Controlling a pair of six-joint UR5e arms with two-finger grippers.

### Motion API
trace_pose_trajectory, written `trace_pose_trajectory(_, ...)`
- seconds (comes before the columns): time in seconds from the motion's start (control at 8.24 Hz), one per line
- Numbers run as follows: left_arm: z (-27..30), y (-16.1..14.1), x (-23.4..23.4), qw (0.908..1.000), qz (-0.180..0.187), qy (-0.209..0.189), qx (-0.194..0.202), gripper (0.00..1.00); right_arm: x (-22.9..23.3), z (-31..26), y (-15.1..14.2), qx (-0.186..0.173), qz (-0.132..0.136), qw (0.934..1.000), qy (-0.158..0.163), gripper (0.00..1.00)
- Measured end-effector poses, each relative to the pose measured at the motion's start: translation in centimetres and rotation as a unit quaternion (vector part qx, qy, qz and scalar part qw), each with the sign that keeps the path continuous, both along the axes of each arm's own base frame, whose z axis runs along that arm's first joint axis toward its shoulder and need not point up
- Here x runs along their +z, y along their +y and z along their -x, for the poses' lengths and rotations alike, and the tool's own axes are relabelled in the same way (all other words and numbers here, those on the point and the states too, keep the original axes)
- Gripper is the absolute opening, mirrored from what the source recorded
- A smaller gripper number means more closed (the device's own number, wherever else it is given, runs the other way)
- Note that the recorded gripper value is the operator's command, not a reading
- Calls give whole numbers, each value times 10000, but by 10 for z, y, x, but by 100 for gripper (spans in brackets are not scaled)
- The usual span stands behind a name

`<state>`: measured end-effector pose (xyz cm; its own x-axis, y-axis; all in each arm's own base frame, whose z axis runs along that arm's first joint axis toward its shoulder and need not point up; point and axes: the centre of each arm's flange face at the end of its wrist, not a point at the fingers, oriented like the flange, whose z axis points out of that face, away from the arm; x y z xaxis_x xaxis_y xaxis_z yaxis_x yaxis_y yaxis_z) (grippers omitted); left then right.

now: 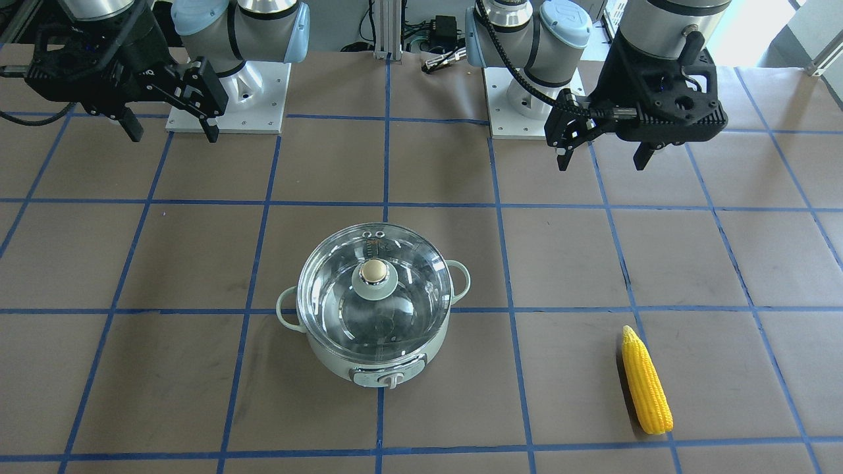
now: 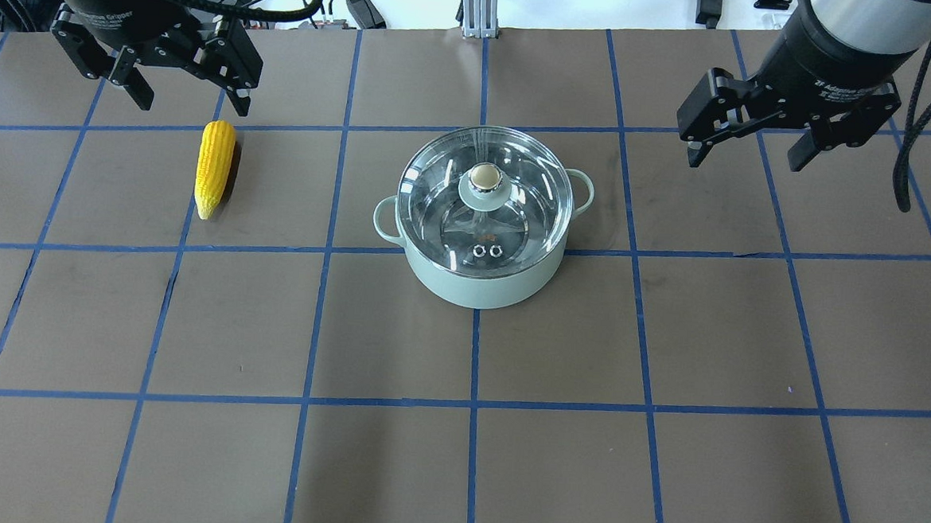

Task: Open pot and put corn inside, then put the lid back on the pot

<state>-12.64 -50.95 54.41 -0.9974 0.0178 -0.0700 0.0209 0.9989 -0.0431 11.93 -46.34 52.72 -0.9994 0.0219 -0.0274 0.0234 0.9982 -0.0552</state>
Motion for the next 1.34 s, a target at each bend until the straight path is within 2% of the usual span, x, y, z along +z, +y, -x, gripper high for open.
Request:
trace_pose_trajectory(0.49, 0, 0, 0, 10000, -7, -16, -13, 100, 0, -1, 0, 3, -3, 10000, -5, 100)
trace_pose_trajectory(0.73, -5, -10, -7, 9999, 60, -25, -85, 100, 0, -1, 0, 5, -3, 10000, -5, 100)
trace_pose_trajectory(0.97, -22, -42, -34, 9996, 209, -53, -156, 100, 0, 0, 0, 1, -6, 10000, -9, 100)
trace_pose_trajectory(1.09, -44, -61, -53, 9997, 219, -51, -58, 100, 0, -1, 0, -2, -7, 10000, -12, 100)
trace_pose_trajectory(1.34, -94, -98, -99, 10000, 69, -35, 28, 100, -1, 0, 0, -4, -10, 10000, -11, 100)
